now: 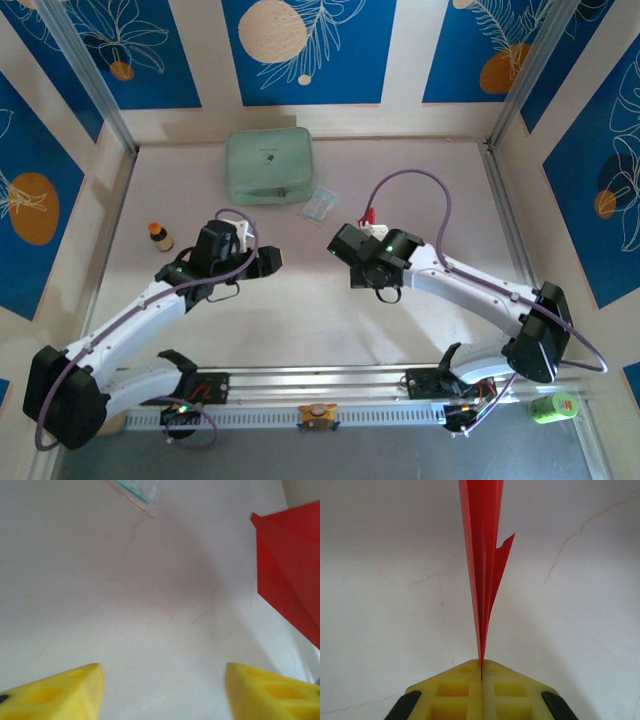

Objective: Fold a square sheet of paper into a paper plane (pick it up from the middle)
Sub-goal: Turn over the paper at the center of the table.

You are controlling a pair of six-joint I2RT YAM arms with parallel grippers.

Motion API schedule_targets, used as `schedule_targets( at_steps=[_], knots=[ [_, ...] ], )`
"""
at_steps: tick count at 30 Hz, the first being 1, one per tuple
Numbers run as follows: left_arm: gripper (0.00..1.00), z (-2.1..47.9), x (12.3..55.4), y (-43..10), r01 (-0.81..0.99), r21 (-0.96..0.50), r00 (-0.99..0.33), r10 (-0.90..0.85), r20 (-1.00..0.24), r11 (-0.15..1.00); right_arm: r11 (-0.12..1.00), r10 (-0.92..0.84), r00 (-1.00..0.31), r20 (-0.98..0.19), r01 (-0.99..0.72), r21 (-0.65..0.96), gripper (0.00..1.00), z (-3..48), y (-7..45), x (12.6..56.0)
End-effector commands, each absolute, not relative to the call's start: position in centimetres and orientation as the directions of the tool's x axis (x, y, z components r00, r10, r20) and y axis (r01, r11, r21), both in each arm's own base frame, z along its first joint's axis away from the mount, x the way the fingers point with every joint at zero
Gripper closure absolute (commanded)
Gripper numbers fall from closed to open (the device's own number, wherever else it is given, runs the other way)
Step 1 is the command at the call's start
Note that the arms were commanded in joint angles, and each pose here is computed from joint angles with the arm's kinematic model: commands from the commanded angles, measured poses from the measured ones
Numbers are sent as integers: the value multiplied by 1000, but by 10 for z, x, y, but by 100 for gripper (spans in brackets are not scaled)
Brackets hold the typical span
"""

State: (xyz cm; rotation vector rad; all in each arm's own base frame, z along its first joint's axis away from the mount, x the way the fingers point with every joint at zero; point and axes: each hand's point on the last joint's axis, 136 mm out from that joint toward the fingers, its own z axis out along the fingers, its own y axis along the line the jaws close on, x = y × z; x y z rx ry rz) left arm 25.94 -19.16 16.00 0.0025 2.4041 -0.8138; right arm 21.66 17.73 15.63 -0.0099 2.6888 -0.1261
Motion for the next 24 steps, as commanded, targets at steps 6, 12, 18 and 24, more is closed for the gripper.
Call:
schedule_targets(
  at_steps=[6, 12, 18, 24],
  knots=[
    [0, 164, 257, -122, -3, -400, -723, -278, -632, 917, 887, -270, -888, -373, -78, -456, 99, 150, 167, 226],
    [0, 163, 252, -105, -77, -345, -755, -280, -593, 935, 842, -389, -891, -235, -240, -483, 99, 106, 204, 217],
    [0, 162, 247, -82, -188, -307, -753, -338, -565, 933, 879, -457, -868, -195, -406, -252, 85, 67, 266, 198],
    [0, 152, 245, -89, -192, -354, -773, -363, -519, 915, 901, -431, -876, -216, -431, -52, 65, 77, 289, 192]
  ],
)
